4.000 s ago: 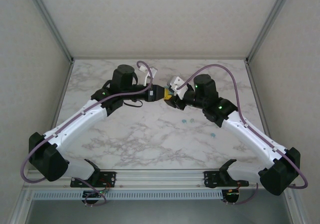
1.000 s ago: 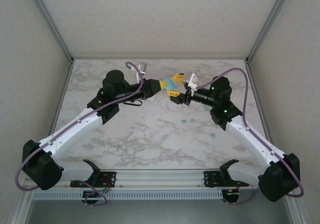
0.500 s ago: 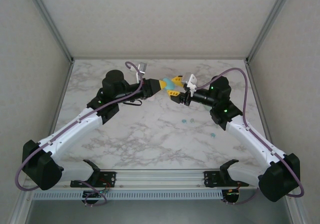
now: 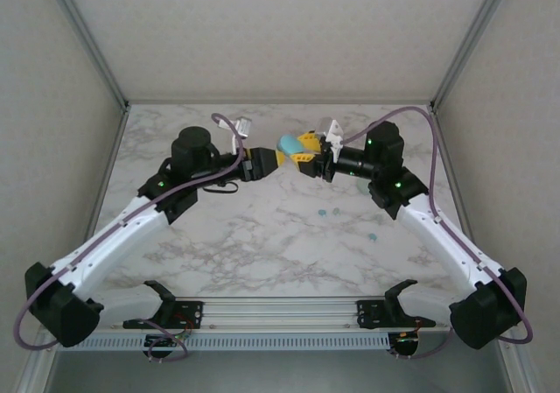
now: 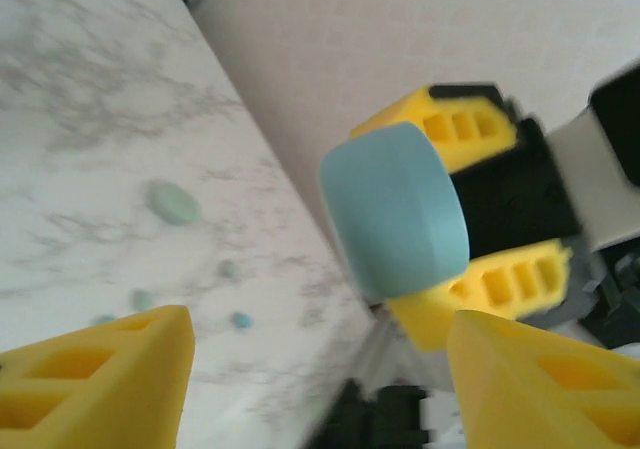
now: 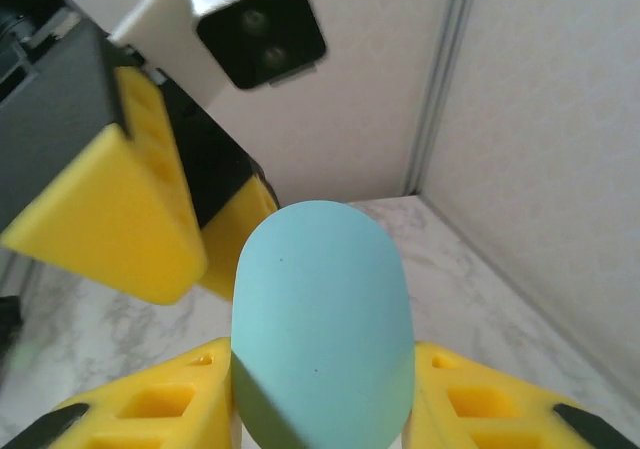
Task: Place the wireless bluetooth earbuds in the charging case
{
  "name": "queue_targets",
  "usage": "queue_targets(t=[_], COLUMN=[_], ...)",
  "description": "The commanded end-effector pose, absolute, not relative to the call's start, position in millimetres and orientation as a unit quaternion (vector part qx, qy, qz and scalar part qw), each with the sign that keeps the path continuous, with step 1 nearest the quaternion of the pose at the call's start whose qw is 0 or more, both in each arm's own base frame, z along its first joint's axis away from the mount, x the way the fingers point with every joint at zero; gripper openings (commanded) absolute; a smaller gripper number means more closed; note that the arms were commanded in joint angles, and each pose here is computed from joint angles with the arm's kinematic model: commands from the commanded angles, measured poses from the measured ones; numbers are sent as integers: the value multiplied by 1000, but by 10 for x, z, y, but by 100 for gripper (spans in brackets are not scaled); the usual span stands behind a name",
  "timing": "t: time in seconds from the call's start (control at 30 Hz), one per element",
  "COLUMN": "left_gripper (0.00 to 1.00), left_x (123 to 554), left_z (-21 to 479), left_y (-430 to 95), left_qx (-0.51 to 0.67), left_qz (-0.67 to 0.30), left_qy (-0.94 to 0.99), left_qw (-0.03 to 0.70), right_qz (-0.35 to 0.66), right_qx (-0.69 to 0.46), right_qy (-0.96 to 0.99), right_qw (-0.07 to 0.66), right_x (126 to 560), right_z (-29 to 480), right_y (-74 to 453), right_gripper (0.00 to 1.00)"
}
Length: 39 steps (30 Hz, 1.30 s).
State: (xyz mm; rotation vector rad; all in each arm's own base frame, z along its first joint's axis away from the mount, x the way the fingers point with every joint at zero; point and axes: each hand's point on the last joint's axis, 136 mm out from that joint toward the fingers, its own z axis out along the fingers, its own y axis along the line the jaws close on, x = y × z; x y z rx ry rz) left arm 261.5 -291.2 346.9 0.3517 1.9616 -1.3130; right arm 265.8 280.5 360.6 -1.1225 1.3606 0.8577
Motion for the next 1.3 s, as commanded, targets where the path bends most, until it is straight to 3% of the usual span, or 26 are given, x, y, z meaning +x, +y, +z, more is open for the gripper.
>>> queue_targets(t=[0.0,0.13,0.33,0.87,1.27], left_gripper=[69,69,67,66,55], left_x=[2513,2296,2067,2119,2105], left_z=[3612,3538,3578,3651,3619], left_y=[-2604,-2517,-2696,-2943,-3002], left_qx=[269,394,465,470,483], left_qz=[-393,-336,-409,-471,-473], left_qy=[729,657,622,610,607], left_qw=[492,548,479,431,419], right_qz=[436,475,483,467,469], right_qx=[-482,-501,-522,-564,-567], right_qy=[599,590,563,526,519], right_qw=[468,419,421,433,435], right_x=[2468,2314,2195,2099,2093], right_z=[3585,3636,3713,3675,3693], right_y=[2857,2898,2910,2991,3012], right_gripper=[38,36,36,37,37])
